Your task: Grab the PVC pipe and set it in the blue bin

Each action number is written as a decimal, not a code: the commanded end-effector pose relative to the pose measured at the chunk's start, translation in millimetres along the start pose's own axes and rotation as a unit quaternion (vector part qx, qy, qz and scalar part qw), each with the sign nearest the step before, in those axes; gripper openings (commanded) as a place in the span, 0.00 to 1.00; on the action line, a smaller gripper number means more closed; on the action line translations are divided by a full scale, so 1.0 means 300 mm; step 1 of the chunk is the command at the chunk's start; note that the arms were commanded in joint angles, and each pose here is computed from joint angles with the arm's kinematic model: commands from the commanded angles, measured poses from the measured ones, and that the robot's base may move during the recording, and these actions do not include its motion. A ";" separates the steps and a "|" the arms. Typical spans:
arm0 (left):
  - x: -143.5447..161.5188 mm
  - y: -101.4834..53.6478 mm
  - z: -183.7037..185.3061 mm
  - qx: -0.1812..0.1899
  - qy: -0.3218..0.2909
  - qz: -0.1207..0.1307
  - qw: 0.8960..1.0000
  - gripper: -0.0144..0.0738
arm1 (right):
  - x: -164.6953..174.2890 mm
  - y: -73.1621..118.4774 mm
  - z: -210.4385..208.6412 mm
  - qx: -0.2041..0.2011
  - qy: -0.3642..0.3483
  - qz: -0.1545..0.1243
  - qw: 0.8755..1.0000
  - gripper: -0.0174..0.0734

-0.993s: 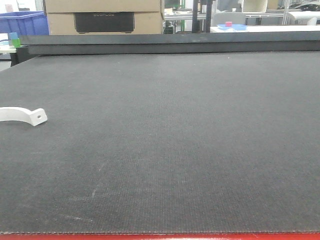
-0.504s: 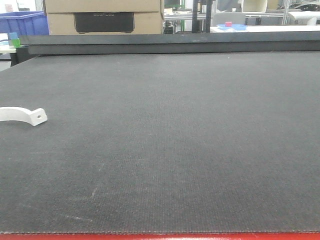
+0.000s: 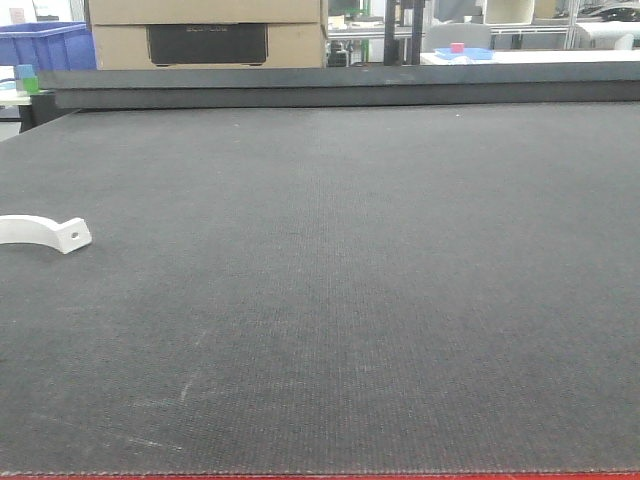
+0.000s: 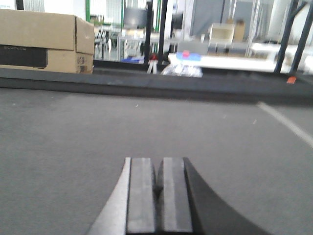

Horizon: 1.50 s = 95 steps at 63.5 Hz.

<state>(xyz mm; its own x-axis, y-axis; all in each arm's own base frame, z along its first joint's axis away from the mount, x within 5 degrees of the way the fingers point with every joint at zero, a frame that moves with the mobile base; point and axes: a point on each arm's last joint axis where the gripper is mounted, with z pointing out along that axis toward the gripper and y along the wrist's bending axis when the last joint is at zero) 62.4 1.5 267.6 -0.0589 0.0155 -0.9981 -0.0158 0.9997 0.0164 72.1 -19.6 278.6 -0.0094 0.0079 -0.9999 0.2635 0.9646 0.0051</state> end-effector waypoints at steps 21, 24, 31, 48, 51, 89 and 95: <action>-0.167 0.027 0.251 -0.030 0.306 0.044 0.950 0.04 | -0.038 0.017 0.301 -0.019 0.379 0.034 0.925 0.01; -0.160 0.028 0.291 -0.030 0.340 0.045 0.939 0.04 | -0.029 0.018 0.337 -0.020 0.416 0.034 0.908 0.01; -0.138 0.027 0.384 -0.028 0.380 0.049 0.923 0.04 | -0.004 0.020 0.396 -0.023 0.487 0.035 0.872 0.01; -0.043 0.005 0.500 -0.010 0.440 0.008 0.898 0.04 | 0.088 0.021 0.464 -0.026 0.598 0.037 0.800 0.01; -0.036 0.001 0.505 -0.008 0.446 -0.002 0.895 0.04 | 0.098 0.021 0.471 -0.026 0.604 0.038 0.796 0.01; -0.020 -0.014 0.485 -0.001 0.484 -0.039 0.874 0.04 | 0.223 0.019 0.696 -0.034 0.668 0.028 0.743 0.42; -0.020 -0.014 0.484 -0.001 0.486 -0.039 0.873 0.04 | 0.261 0.019 0.715 -0.033 0.678 0.029 0.733 0.39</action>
<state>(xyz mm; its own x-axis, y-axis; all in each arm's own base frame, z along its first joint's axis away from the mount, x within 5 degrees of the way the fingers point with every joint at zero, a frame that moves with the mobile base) 206.9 -0.4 263.1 -0.8786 -0.0580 -0.4740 -0.0467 0.9983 -0.0355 274.6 -67.3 203.4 -0.9612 0.2668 -0.0706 0.2595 0.9607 0.0983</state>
